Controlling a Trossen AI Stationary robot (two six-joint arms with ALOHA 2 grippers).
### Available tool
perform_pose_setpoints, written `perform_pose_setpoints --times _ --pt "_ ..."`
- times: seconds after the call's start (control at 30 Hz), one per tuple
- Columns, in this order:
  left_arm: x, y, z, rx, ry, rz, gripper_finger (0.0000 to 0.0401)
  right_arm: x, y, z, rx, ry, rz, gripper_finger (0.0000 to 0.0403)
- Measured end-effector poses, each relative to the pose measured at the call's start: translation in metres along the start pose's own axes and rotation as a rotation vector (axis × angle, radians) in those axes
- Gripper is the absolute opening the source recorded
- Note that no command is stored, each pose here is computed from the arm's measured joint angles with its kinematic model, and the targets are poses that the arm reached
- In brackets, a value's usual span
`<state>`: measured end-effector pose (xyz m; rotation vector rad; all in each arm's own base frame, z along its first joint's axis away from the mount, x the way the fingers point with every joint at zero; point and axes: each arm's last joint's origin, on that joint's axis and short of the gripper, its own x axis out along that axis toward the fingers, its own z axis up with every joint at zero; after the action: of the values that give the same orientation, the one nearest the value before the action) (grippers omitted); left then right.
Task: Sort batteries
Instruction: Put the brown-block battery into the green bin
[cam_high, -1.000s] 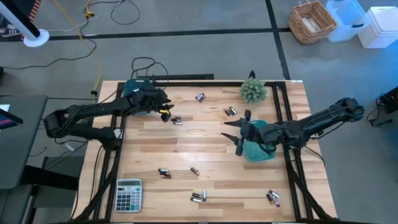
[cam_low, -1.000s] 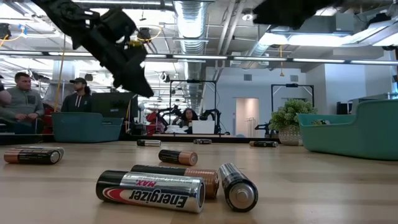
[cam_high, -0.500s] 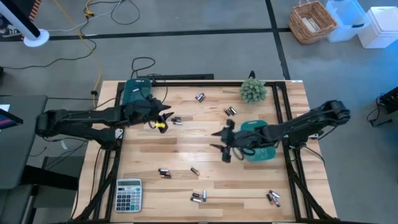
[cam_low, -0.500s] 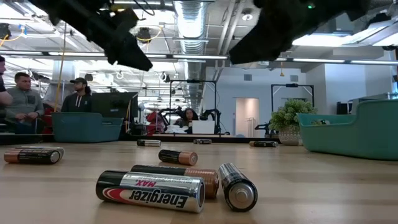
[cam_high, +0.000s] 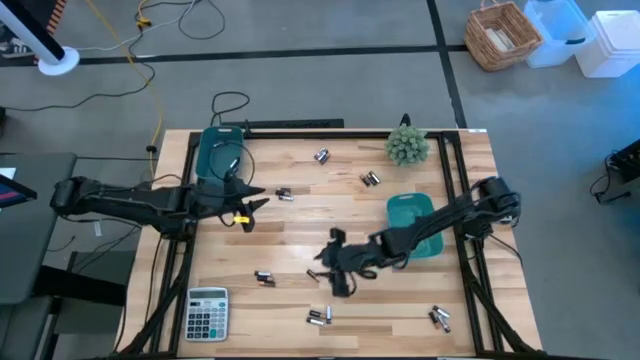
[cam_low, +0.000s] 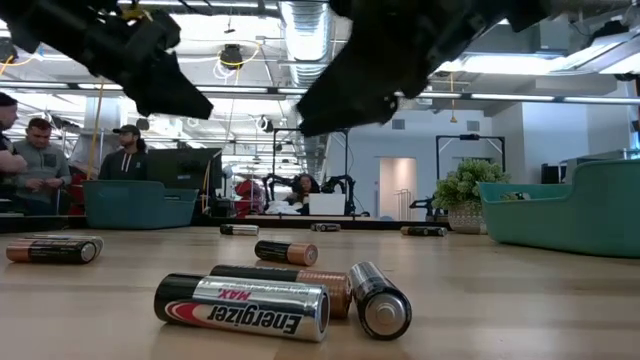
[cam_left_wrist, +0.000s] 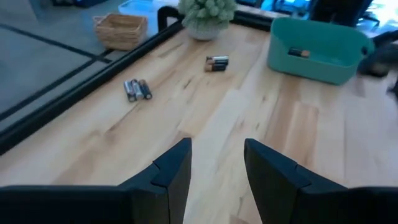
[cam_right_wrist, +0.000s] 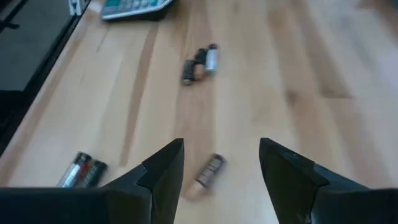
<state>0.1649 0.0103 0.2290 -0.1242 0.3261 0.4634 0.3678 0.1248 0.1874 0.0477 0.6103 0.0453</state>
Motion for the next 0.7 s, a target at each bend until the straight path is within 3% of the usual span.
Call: perform_pose_setpoints --times 0.43,0.7 --pt "-0.017 -0.005 0.007 0.016 -0.080 -0.076 0.0141 0.062 0.016 -0.017 0.067 0.189 -0.077 0.0224" --pt "-0.016 -0.005 0.007 0.013 -0.077 -0.080 0.0141 0.076 0.018 -0.029 0.089 0.247 -0.189 0.0223"
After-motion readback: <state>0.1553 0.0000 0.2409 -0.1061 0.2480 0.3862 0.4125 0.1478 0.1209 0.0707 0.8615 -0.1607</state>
